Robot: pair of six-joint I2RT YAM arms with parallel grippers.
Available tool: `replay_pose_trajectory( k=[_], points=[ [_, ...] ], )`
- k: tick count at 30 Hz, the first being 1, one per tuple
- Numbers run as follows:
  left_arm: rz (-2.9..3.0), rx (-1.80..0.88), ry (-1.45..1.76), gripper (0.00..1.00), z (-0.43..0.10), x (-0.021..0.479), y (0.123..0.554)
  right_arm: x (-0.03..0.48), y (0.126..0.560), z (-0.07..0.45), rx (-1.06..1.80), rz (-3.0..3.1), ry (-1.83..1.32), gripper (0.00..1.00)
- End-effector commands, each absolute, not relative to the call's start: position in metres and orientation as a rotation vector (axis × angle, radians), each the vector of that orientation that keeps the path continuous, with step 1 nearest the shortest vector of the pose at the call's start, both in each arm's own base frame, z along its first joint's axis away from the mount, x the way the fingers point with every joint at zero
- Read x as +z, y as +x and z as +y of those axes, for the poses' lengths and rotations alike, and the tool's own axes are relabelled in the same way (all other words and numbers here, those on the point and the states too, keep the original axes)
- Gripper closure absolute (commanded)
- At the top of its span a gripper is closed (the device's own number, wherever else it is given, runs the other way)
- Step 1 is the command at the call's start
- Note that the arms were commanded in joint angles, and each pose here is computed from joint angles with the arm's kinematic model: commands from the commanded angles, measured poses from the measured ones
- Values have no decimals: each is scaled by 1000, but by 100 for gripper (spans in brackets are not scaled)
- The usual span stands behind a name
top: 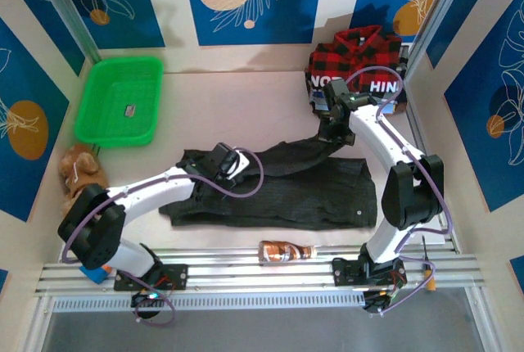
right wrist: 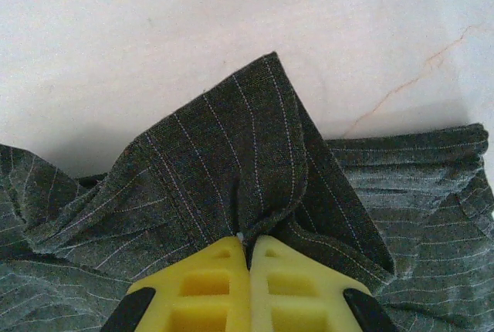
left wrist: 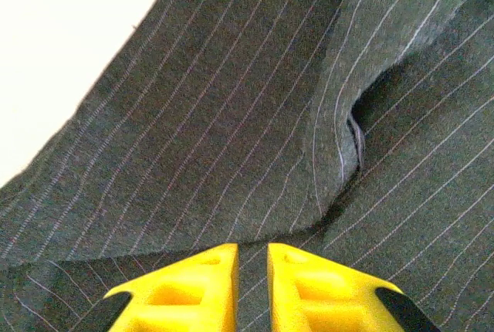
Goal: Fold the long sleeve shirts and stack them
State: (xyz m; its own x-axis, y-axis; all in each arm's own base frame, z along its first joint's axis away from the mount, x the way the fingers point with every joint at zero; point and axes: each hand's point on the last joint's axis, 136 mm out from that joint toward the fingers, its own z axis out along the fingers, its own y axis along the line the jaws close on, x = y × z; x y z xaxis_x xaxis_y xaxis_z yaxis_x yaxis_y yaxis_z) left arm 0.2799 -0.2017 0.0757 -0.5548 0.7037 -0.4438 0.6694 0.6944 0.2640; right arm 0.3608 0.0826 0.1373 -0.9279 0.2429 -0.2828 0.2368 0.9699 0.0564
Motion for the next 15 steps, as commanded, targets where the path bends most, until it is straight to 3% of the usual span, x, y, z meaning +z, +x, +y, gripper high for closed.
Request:
replay_pose_trajectory(
  k=[1,5,9,15],
  points=[
    [2442,-31,886,67,-197,83,282,150,362,87,107,2782,383,100],
    [2482,-311,636,40,-211,103,288,151,359,87,111,2782,379,100],
    [2499,-498,400,35,-221,121,292,152,356,90,122,2785,370,100],
    [2581,-720,-75,38,-230,119,301,151,343,93,147,2790,379,100]
  ],
)
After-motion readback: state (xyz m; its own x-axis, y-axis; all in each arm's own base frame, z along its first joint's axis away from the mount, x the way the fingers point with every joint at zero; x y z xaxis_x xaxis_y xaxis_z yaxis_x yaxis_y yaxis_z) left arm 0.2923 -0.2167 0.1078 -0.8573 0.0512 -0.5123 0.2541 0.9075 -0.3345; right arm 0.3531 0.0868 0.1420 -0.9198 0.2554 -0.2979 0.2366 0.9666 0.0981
